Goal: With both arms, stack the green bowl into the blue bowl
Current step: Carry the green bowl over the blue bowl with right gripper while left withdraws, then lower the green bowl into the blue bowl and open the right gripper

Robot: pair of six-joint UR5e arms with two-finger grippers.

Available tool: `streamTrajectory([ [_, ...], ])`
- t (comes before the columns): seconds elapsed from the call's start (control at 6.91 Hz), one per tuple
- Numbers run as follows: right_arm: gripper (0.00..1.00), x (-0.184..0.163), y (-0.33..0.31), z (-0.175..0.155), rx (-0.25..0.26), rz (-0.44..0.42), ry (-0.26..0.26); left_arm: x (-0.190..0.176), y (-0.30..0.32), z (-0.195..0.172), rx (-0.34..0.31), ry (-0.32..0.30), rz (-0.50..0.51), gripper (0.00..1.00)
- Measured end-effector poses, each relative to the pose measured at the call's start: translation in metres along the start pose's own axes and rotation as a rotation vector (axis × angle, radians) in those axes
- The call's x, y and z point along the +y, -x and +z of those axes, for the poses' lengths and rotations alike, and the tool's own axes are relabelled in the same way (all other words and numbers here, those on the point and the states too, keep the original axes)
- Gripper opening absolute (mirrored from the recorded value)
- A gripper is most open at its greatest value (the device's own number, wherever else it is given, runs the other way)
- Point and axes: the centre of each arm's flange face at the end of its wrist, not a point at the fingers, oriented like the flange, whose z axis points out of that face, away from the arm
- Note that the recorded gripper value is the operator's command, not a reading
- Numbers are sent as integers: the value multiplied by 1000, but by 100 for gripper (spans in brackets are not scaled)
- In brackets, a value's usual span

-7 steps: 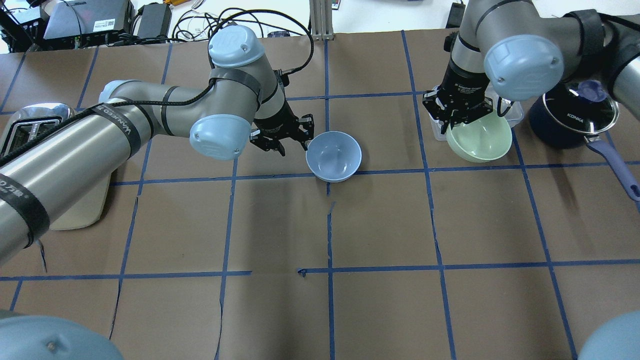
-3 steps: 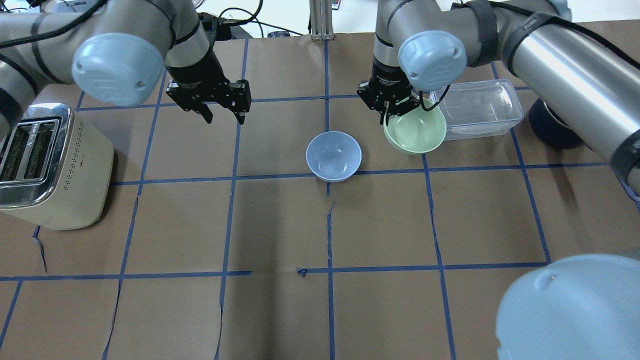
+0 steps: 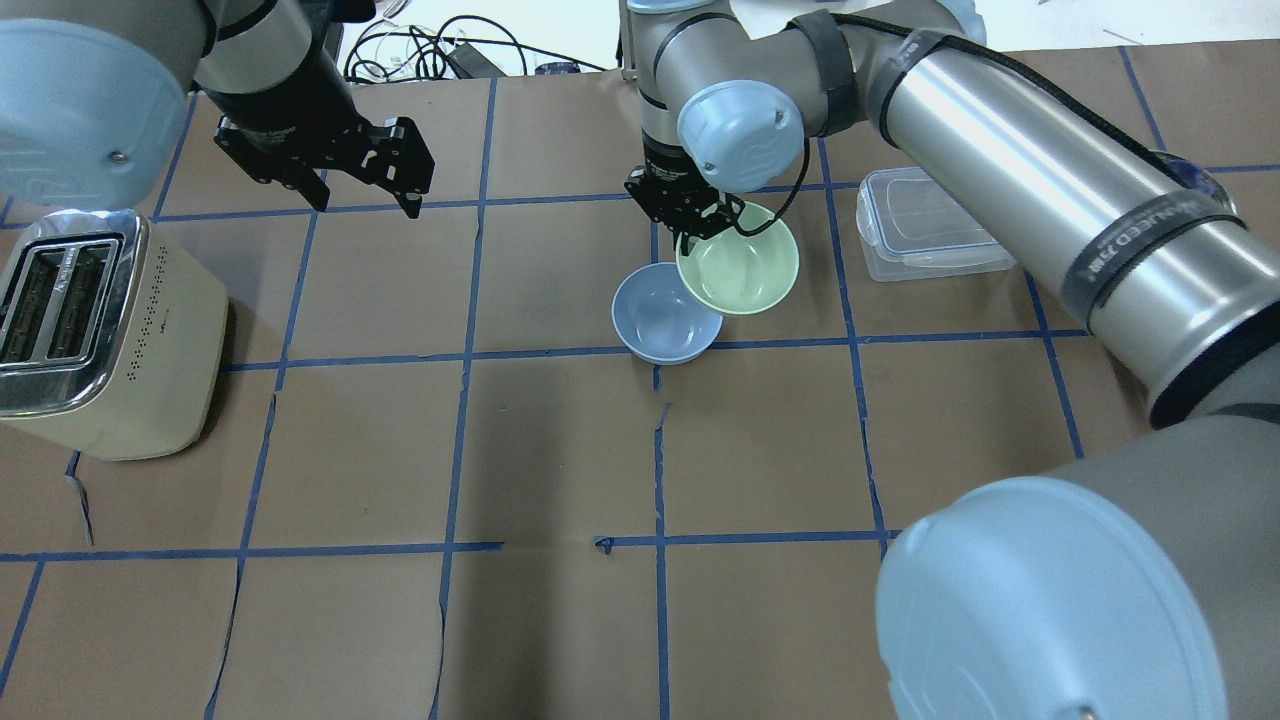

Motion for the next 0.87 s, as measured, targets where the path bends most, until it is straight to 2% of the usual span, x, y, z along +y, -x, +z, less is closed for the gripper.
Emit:
streamTrajectory([
  [0.43, 0, 33, 40, 28, 26, 11, 14, 3, 9, -1, -4, 3, -24, 100],
  [0.58, 72, 37, 44, 34, 33, 8, 18, 3, 14, 0, -4, 6, -34, 100],
  [0.72, 98, 39, 46, 38, 34, -2, 17, 2, 16, 1, -3, 8, -39, 100],
  [0.87, 100, 38, 48, 40, 32, -29, 11, 2, 17, 2, 0, 9, -39, 100],
])
